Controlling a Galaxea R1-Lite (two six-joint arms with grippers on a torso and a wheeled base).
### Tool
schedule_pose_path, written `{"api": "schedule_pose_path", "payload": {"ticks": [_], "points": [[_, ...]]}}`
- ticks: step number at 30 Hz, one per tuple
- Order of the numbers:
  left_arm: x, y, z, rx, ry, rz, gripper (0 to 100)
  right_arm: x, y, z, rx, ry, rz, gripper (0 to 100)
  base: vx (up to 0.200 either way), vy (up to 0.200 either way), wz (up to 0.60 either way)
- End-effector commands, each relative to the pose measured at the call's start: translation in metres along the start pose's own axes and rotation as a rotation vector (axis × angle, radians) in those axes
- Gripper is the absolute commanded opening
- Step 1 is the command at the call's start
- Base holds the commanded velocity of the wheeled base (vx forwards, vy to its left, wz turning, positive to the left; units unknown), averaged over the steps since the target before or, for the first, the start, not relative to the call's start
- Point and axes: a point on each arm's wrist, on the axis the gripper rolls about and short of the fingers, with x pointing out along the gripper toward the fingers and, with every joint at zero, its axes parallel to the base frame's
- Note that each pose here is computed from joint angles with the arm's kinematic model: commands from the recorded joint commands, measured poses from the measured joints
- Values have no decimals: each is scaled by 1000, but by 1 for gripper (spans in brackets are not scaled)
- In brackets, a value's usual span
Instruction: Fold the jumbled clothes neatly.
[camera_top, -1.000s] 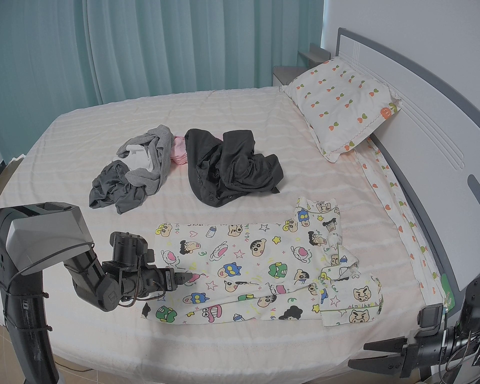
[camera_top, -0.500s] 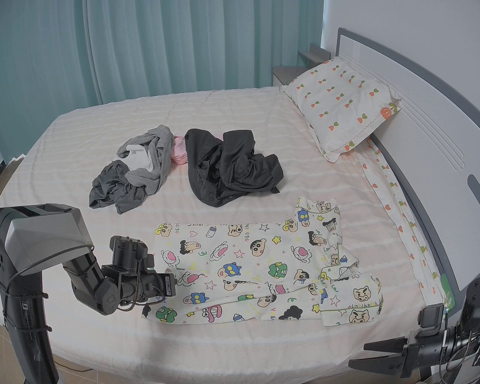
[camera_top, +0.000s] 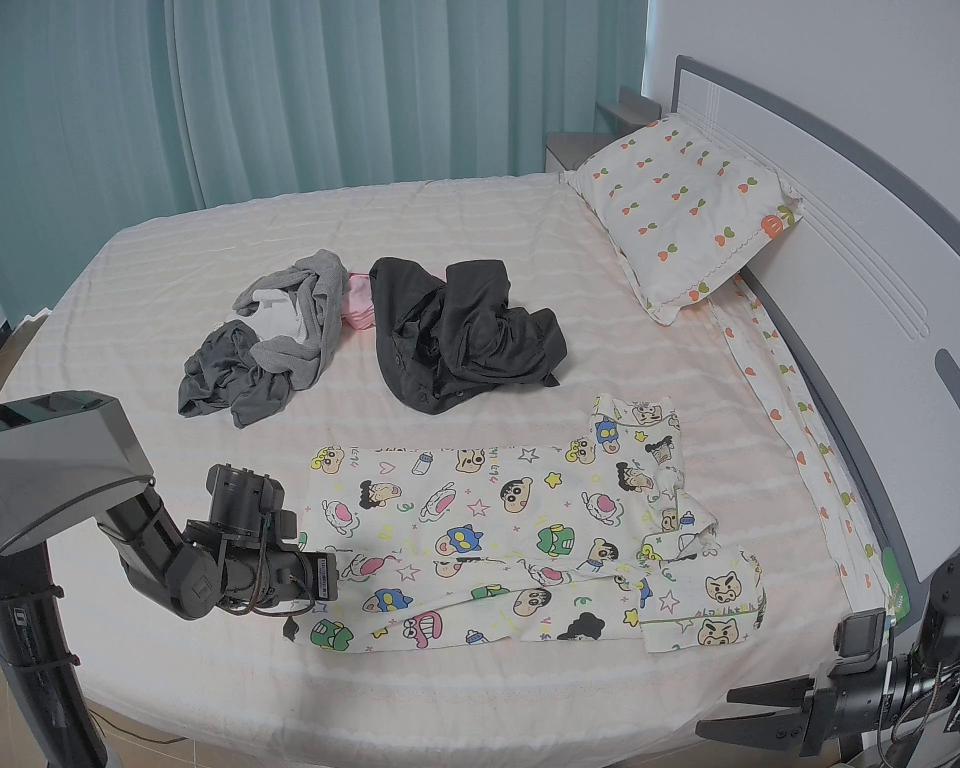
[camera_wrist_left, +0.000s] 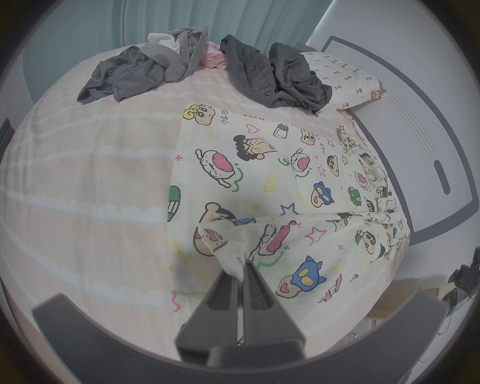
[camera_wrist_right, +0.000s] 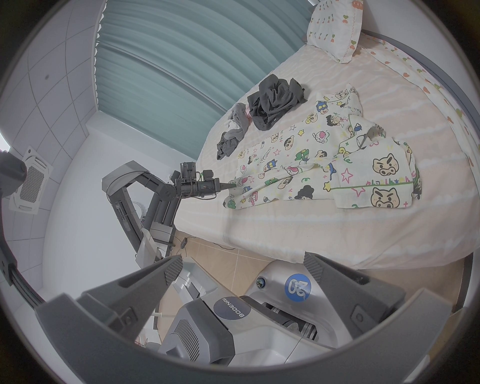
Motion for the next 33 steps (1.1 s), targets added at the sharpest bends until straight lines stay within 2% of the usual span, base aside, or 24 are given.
{"api": "schedule_pose_path", "payload": {"ticks": [1,17,23,29,33], "points": [[-20,-4,11,14,-27,-1,0,0,-3,-4,6,18,-14,100,0,0,0],[-44,-1,8,-20,116,48,0,-1,-4,-5,8,28,-21,100,0,0,0],[-50,-3,8,-20,122,50,0,0,-4,-6,9,30,-21,100,0,0,0],[-60,-4,3,-32,206,70,0,0,-4,-6,10,31,-22,100,0,0,0],[-61,-3,0,-36,230,75,0,1,-4,-6,10,35,-25,100,0,0,0]]}}
